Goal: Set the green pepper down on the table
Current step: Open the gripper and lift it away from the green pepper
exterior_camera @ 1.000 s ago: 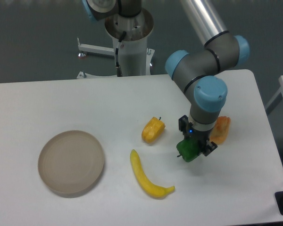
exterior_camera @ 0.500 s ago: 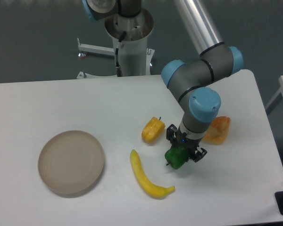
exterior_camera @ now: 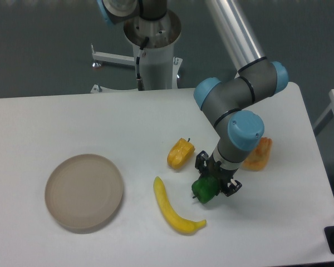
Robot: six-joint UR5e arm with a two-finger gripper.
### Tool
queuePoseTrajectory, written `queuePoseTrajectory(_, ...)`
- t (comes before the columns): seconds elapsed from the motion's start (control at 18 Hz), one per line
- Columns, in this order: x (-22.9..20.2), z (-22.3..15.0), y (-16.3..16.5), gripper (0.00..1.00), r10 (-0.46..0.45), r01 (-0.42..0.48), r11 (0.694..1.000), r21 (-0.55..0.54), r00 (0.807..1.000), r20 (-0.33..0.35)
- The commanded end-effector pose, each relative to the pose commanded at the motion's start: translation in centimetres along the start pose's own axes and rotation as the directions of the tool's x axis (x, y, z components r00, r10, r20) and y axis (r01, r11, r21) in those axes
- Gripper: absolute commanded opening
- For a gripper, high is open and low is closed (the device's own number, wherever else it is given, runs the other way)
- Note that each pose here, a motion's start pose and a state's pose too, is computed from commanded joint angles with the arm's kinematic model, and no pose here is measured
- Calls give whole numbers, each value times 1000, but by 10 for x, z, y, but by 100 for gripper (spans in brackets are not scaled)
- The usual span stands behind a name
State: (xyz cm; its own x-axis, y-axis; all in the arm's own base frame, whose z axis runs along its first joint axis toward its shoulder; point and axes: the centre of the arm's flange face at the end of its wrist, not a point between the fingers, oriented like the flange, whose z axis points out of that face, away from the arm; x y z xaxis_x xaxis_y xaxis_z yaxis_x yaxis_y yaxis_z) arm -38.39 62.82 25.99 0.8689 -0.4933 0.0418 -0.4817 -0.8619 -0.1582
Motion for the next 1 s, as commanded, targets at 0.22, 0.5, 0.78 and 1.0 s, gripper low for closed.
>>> queuePoseTrajectory(0.22,0,-11,-1,100,-8,8,1000,11,1000,13)
queuePoseTrajectory(0.5,-14,-38,4,100,-4,4,1000,11,998,61)
queuePoseTrajectory(0.78,-72,-76,4,100,-15,11,1000,23,983,185)
queuePoseTrajectory(1.0,-100,-76,6,100,45,-42,999,-17,970,238)
